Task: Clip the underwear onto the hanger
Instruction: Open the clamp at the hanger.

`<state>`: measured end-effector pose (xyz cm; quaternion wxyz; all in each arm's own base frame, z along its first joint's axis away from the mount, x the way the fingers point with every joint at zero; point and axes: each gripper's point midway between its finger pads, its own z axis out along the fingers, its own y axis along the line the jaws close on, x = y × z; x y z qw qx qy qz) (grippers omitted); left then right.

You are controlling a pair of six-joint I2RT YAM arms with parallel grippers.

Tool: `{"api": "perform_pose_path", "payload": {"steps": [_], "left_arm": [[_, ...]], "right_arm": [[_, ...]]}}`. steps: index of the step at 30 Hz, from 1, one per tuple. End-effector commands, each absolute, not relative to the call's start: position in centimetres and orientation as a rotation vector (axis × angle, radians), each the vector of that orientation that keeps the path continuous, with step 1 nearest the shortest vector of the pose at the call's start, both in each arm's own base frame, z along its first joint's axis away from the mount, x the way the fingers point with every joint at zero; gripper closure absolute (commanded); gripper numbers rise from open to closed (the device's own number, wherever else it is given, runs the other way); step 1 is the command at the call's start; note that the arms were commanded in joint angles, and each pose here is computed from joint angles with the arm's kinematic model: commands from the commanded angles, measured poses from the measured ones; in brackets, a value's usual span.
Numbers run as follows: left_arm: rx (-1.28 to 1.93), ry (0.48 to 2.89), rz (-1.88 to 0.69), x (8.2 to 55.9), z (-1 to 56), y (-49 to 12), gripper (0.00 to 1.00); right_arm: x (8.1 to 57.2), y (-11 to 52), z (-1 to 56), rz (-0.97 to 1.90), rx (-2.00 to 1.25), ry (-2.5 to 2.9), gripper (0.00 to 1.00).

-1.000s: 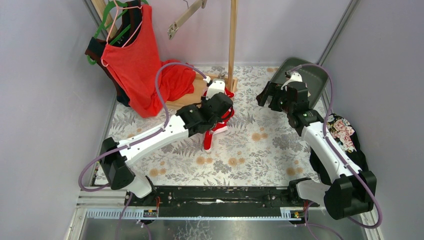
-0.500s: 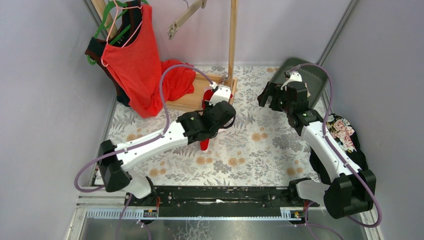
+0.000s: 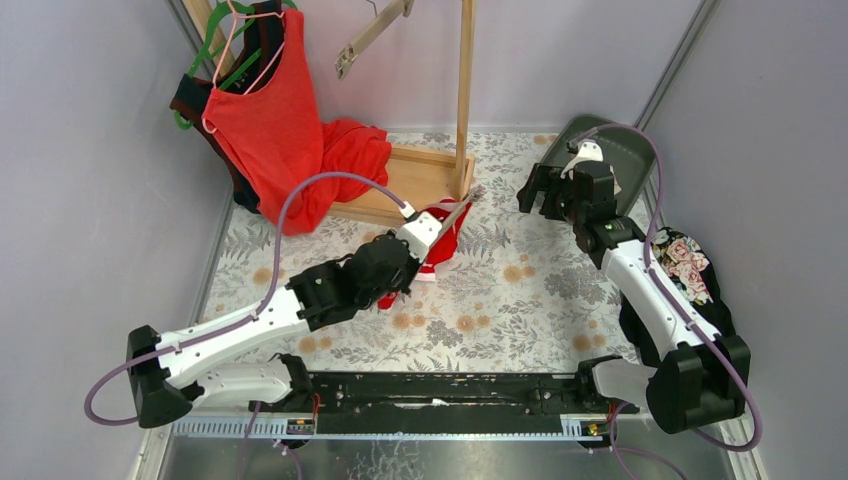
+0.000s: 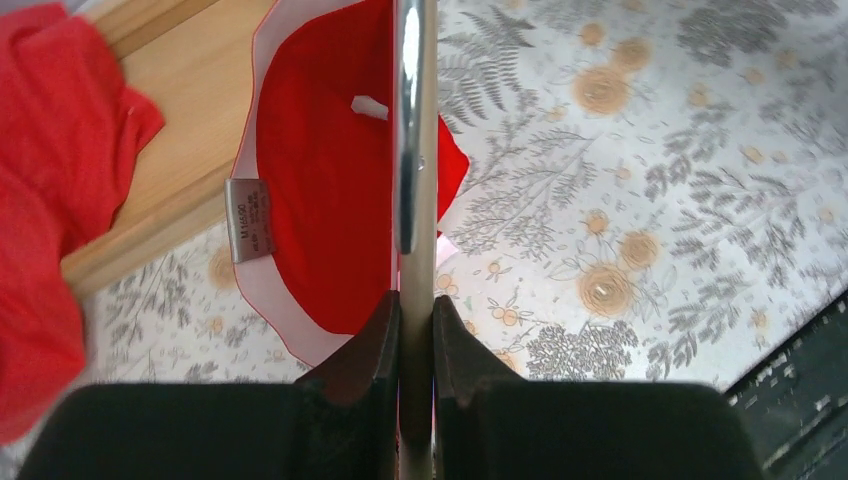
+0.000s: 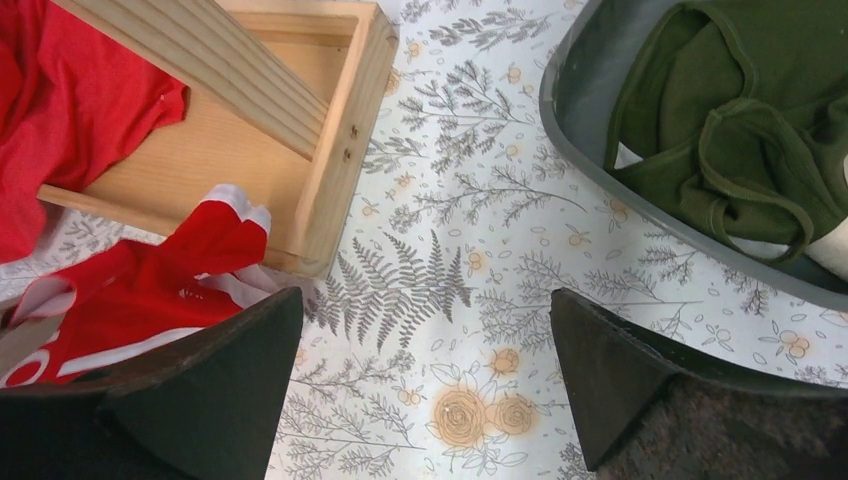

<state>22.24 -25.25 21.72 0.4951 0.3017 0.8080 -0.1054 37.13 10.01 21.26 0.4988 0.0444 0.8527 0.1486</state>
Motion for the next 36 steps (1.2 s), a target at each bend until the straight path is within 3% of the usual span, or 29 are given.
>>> {"api": "perform_pose_path", "payload": {"steps": [1,11,18,24,36], "left_arm": [[0.911,1.757,-0.437,21.1,24.4,-28.8,1.0],[1.144,1.735,-0.359,21.4,21.4,-30.1,1.0],[1.276,1.772,-0.445,21.2,19.9,-31.2,1.0],[1.229,1.786,-0.402,22.8,20.1,-31.4,1.0],[0.971,1.831,-0.346,25.8,19.1,-32.0,1.0]], "right_arm": [[37.1,9.6,22.5,0.367,0.085,1.997,0.01],[34.9,8.2,24.5,0.329,0.065,1.954,0.01],[33.1,9.7,25.5,0.437,0.009,1.949,0.04],[31.5,10.4,24.6,0.515,0.081,2.048,0.06],[31.2,10.4,24.7,0.691,0.539,2.001,0.01]]}}
